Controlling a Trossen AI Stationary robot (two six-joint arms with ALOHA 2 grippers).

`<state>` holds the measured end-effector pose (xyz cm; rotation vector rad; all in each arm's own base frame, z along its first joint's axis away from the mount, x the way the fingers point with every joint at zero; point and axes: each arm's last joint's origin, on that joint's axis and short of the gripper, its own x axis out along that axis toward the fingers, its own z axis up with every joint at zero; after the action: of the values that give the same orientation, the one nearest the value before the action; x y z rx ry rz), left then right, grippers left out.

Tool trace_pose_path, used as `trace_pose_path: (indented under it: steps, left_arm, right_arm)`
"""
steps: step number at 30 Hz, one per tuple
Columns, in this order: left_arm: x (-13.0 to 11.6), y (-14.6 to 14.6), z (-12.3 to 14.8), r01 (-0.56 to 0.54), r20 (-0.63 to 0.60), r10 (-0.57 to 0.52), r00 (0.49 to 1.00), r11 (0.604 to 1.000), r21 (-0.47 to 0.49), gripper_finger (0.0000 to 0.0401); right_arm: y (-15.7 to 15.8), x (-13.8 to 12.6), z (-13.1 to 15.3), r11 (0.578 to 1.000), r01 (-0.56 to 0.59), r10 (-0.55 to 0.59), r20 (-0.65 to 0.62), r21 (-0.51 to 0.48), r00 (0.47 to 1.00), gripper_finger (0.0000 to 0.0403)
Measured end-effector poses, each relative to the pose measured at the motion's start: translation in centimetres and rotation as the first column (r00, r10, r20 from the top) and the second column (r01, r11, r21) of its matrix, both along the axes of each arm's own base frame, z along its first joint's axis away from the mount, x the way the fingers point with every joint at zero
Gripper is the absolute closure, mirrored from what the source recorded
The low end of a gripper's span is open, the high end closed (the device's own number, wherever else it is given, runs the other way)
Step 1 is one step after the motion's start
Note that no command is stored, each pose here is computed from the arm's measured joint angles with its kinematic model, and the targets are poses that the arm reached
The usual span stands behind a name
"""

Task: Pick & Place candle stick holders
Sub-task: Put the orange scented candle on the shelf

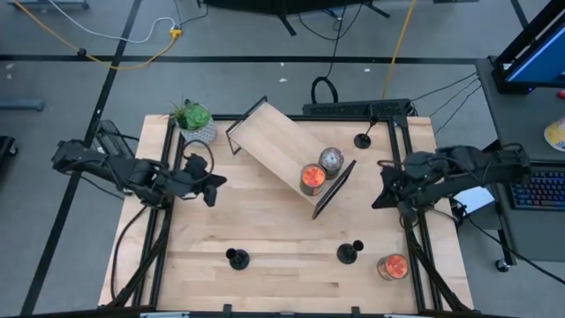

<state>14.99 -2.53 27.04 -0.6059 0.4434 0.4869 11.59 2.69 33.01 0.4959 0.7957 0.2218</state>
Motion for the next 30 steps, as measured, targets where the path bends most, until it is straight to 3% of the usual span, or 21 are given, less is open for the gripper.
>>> trace_pose_path:
  steps: [8,13,16,22,25,30]
  left_arm:
    - [-1.6,0.6,-0.9,0.020,0.016,-0.021,1.000,0.999,0.042,0.0368]
    - [-2.4,0.8,-2.0,0.026,0.016,-0.027,1.000,0.999,0.047,0.0368]
    - [-2.8,0.9,-2.4,0.028,0.021,-0.029,0.999,0.998,0.048,0.0368]
    - [-3.1,0.9,-2.8,0.041,0.063,-0.045,0.997,0.997,0.061,0.0368]
    - [-3.2,1.0,-2.8,0.042,0.071,-0.046,0.996,0.997,0.060,0.0368]
    - [-3.2,1.0,-2.8,0.044,0.070,-0.048,0.996,0.997,0.060,0.0368]
  right_arm:
    - [2.6,1.4,1.1,0.999,0.000,0.010,-0.203,0.049,0.979,0.0403]
    - [4.6,2.0,0.9,0.997,0.039,-0.012,-0.376,0.064,0.927,0.0403]
    - [6.0,2.1,0.5,0.995,0.073,-0.027,-0.500,0.073,0.866,0.0403]
    - [8.3,1.6,-1.1,0.981,0.167,-0.041,-0.727,0.101,0.686,0.0403]
    - [9.1,1.1,-1.8,0.972,0.218,-0.068,-0.783,0.088,0.619,0.0403]
    - [9.8,0.3,-2.7,0.960,0.273,-0.106,-0.826,0.059,0.553,0.0403]
